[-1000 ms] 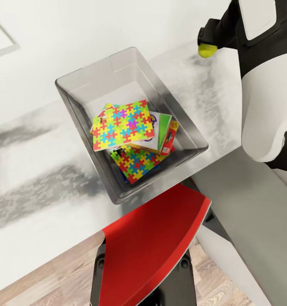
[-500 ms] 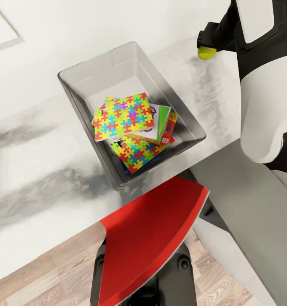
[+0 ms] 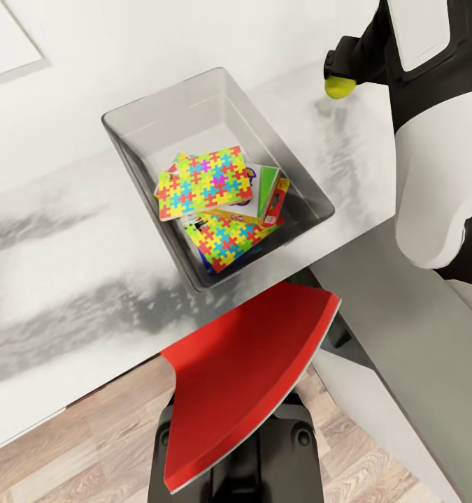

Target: Put all the toys in the child's room - the three board games (two on the bed and one on the table), the two jigsaw puzzles on the table, and the tennis ball on the table - inside the toy box on the table in the child's room.

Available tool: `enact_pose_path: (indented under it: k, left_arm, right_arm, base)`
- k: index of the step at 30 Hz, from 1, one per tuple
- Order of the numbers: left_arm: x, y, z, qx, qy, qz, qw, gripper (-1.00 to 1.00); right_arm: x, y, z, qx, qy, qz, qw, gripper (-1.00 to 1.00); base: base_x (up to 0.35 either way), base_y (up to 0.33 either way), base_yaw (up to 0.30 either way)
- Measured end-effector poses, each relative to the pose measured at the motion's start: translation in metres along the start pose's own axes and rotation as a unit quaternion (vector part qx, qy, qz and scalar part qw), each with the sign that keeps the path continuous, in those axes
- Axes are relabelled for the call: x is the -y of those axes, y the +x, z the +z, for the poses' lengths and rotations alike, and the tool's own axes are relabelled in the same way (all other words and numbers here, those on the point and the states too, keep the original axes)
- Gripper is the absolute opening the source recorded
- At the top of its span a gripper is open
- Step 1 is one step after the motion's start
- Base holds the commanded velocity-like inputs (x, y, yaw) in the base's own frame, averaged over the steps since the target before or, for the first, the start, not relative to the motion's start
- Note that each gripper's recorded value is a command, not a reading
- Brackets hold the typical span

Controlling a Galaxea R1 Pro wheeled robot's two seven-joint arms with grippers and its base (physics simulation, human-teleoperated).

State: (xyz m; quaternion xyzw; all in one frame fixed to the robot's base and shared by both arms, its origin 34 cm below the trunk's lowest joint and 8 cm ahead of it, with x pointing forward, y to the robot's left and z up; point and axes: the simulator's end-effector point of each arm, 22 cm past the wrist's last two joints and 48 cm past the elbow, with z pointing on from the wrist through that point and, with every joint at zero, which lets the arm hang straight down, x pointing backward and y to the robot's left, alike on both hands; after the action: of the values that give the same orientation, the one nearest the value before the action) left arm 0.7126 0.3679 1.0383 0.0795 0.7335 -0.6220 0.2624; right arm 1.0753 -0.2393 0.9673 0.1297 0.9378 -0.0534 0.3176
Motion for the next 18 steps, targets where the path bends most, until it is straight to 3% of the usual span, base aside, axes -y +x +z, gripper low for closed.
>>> enact_pose_path:
  k: [18]
  left_arm:
    - [0.016, -0.007, -0.002, 0.002, 0.003, 0.013, 0.9999, 1.0]
  right_arm:
    - [-0.013, -0.013, -0.024, 0.009, -0.013, -0.001, 0.9999, -1.0]
  base:
    - [0.0, 0.0, 0.0]
